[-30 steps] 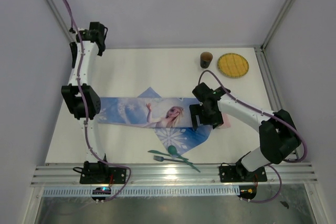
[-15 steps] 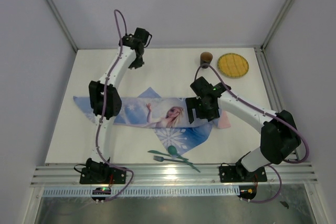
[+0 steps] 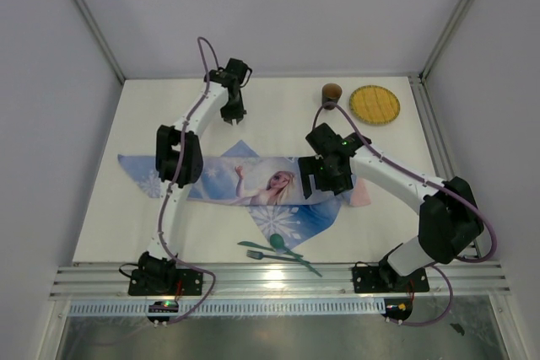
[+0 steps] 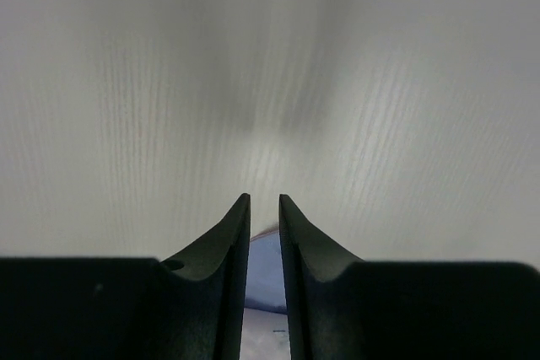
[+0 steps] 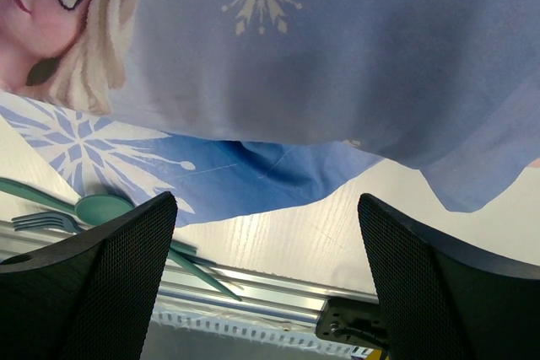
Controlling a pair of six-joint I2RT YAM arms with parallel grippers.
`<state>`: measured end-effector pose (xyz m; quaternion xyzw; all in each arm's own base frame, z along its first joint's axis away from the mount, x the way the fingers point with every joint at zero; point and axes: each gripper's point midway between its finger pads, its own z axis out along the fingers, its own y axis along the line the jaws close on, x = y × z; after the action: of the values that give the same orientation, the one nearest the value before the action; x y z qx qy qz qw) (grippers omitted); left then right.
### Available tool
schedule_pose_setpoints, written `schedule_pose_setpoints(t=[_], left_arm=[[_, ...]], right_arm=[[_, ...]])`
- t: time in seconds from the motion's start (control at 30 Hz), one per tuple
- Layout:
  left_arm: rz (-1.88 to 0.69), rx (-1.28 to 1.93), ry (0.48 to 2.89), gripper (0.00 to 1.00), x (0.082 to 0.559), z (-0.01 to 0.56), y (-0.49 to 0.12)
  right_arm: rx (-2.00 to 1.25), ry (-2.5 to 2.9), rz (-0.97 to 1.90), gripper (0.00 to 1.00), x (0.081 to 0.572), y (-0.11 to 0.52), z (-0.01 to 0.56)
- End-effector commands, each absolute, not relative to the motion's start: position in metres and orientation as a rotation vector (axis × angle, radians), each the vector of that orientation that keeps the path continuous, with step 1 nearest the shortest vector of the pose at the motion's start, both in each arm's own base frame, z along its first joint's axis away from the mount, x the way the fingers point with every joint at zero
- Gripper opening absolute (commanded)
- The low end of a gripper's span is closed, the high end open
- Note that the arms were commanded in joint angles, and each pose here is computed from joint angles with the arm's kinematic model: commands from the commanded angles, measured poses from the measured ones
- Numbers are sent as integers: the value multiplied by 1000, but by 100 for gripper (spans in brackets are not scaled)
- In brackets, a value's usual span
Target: Set the dinner table for one person
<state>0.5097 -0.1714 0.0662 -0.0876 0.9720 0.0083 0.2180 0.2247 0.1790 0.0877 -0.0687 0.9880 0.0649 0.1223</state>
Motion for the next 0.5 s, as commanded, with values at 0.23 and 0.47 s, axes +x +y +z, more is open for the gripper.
schedule_pose_setpoints(t=[0.23,0.47], left_arm=[[-32,-104,2750,18,482,41,-225],[0,-78,2792,17,469,25,-229]], right_arm=[[-190,2849,222,92,239,191,95],[-188,2858,216,92,238,192,91]])
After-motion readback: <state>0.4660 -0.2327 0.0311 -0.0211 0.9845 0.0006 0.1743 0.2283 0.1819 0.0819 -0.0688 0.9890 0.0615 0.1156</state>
